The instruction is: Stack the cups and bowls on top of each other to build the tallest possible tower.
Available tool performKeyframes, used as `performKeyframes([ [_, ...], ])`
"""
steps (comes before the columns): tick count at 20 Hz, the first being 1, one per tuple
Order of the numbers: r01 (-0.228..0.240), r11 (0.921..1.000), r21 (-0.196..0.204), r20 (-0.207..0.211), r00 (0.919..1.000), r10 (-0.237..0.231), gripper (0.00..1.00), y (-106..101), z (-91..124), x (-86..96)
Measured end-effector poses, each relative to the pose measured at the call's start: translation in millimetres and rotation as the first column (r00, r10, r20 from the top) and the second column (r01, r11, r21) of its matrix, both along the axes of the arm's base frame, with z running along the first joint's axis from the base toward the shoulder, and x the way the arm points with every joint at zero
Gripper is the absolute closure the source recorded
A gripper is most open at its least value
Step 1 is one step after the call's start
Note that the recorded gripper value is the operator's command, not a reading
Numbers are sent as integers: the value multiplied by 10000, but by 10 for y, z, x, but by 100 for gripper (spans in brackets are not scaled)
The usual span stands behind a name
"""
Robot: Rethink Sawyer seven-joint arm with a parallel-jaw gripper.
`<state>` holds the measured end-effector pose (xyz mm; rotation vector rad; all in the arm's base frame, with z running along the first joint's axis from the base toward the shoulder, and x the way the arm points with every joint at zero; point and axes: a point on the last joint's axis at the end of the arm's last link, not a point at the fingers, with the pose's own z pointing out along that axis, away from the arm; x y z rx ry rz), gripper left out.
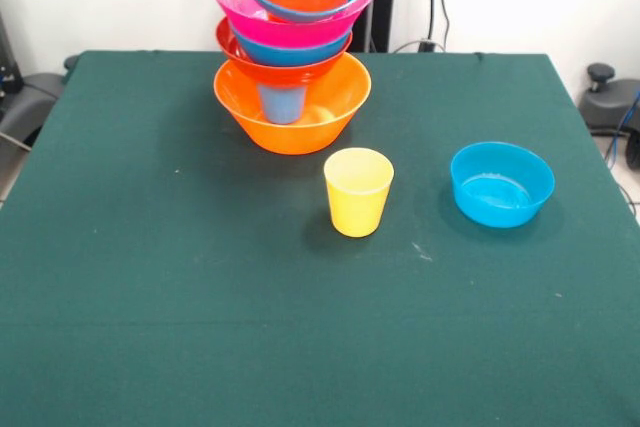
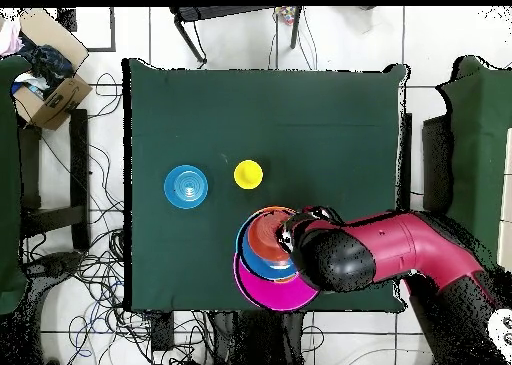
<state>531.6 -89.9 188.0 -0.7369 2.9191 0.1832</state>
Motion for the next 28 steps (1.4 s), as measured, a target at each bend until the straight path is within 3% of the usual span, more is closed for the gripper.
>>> performKeyframes([
  [28, 241, 9991, 340, -36, 9997, -240, 0, 7, 49, 29],
])
